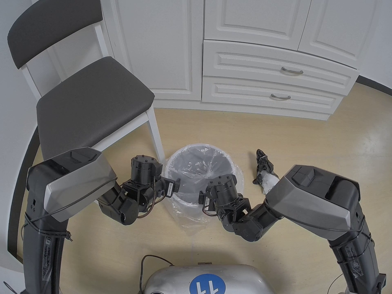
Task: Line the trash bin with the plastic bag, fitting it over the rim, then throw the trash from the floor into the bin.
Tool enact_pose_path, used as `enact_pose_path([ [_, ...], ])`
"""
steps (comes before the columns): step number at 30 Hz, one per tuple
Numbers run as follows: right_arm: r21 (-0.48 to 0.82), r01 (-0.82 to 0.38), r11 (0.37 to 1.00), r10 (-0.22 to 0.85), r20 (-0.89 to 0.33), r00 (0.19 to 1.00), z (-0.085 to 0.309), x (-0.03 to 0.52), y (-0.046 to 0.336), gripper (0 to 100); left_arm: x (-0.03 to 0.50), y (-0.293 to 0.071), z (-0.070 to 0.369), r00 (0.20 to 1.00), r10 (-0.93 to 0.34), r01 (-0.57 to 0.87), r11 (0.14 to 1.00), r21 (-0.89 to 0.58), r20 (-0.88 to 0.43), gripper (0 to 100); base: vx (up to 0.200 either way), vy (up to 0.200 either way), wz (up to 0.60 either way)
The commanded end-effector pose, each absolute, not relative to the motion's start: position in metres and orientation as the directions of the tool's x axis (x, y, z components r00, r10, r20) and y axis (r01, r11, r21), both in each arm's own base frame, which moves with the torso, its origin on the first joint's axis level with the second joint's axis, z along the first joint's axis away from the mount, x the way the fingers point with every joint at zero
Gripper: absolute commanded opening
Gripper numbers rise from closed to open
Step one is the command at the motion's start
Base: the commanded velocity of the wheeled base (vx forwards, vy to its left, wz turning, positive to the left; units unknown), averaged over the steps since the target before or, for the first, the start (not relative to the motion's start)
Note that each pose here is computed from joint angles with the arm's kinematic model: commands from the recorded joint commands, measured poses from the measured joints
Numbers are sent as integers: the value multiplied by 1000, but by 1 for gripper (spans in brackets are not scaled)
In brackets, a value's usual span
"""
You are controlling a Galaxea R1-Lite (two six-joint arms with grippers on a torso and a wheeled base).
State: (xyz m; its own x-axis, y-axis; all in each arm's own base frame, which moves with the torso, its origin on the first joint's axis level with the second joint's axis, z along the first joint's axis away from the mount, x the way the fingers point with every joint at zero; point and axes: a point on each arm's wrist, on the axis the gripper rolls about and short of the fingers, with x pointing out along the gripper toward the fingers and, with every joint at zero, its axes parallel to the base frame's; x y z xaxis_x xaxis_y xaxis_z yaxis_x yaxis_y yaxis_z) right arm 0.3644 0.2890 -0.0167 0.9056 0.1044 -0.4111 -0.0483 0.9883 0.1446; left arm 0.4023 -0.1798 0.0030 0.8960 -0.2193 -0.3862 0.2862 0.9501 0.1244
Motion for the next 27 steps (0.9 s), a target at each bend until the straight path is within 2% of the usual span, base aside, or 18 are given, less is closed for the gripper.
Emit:
enact_pose_path([
  [1, 117, -58, 991, 104, -445, 889, -31, 357, 291, 100, 399, -180, 10, 899, -223, 288, 949, 125, -377, 100, 0, 0, 0],
  [19, 120, -113, 986, 153, -412, 898, 16, 331, 289, 100, 397, -175, 19, 901, -217, 282, 951, 127, -375, 100, 0, 0, 0],
  [24, 139, -97, 986, 144, -383, 913, 30, 336, 282, 100, 396, -149, 40, 918, -173, 249, 952, 181, -356, 100, 0, 0, 0],
  [27, 148, -67, 987, 118, -368, 922, 41, 346, 269, 100, 367, -119, 54, 865, -252, 386, 887, 254, -434, 100, 0, 0, 0],
])
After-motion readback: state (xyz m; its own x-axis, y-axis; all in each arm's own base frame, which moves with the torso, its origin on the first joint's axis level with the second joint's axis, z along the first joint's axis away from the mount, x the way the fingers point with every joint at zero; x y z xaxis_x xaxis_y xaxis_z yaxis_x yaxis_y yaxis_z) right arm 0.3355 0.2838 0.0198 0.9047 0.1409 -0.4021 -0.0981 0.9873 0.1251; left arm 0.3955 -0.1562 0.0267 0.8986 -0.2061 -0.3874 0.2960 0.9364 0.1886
